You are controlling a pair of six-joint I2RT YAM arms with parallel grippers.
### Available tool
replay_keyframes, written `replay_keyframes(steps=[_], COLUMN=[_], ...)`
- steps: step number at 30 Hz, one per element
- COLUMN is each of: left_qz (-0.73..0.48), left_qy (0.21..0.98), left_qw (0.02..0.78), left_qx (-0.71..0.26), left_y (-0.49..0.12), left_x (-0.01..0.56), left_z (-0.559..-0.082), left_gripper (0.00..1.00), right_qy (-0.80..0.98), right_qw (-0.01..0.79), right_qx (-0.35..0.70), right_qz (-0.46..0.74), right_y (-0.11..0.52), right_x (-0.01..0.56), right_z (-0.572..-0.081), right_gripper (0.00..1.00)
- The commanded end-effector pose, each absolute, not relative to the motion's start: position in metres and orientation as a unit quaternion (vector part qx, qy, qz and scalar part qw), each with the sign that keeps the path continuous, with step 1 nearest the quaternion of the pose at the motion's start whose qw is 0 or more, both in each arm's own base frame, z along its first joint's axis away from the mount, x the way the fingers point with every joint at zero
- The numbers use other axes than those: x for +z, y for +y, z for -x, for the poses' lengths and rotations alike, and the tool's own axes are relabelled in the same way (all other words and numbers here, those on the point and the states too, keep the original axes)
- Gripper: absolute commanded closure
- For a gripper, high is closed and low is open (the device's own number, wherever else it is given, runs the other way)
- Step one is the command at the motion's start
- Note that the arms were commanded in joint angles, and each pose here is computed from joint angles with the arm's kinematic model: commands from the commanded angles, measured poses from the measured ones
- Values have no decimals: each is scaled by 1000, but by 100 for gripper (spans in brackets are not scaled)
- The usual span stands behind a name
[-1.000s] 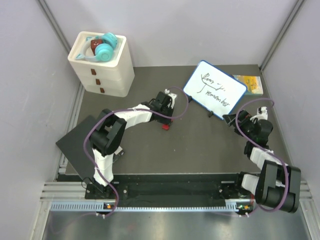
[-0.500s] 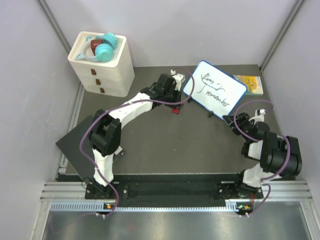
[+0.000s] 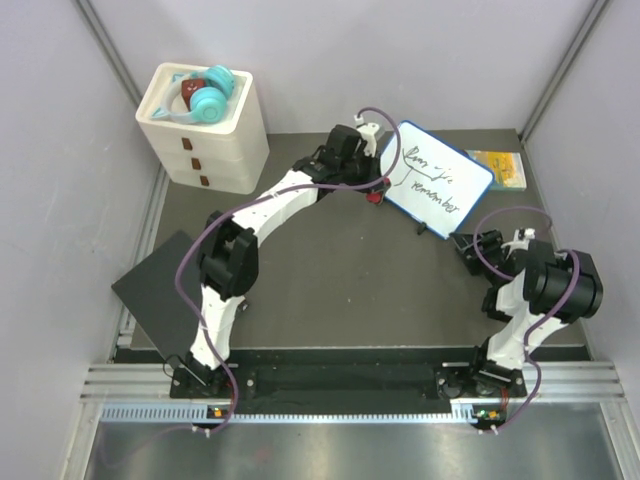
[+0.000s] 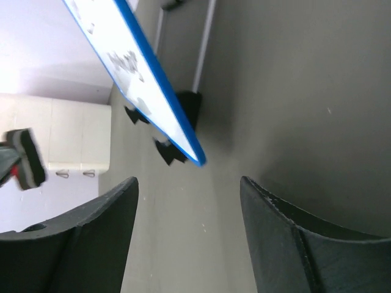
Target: Erase the whiteboard
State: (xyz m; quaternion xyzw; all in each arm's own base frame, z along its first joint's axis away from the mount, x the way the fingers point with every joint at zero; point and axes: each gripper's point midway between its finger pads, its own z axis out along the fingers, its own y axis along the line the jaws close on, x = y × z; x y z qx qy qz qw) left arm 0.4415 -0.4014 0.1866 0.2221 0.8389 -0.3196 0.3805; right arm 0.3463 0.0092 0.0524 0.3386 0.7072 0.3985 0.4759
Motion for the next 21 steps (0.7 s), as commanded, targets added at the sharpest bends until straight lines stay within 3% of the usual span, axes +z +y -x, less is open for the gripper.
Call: replay_keyframes(steps=[1,10,13,21], left_qz=[-183,-134,-120,-98], left_qy=[824,816,813,779], left_qw=[411,463,480,511], left_qx=[-343,-321,-307,-348], left_y=[-417,-423,-425,-449], left_x=[192,190,192,209], left_z=[-467,-500,-508,-516], left_gripper=[100,100,100,100], right_qy=[682,687,691,707], right_qw=[549,527,525,514], right_qx=[381,379,385,383], right_qz=[-298,-328,-314,-300], right_y=[-5,-10,-3,4], right_x=[87,76,78,75], right_z=[-363,-373,-377,-386], right_gripper=[33,37,46,46])
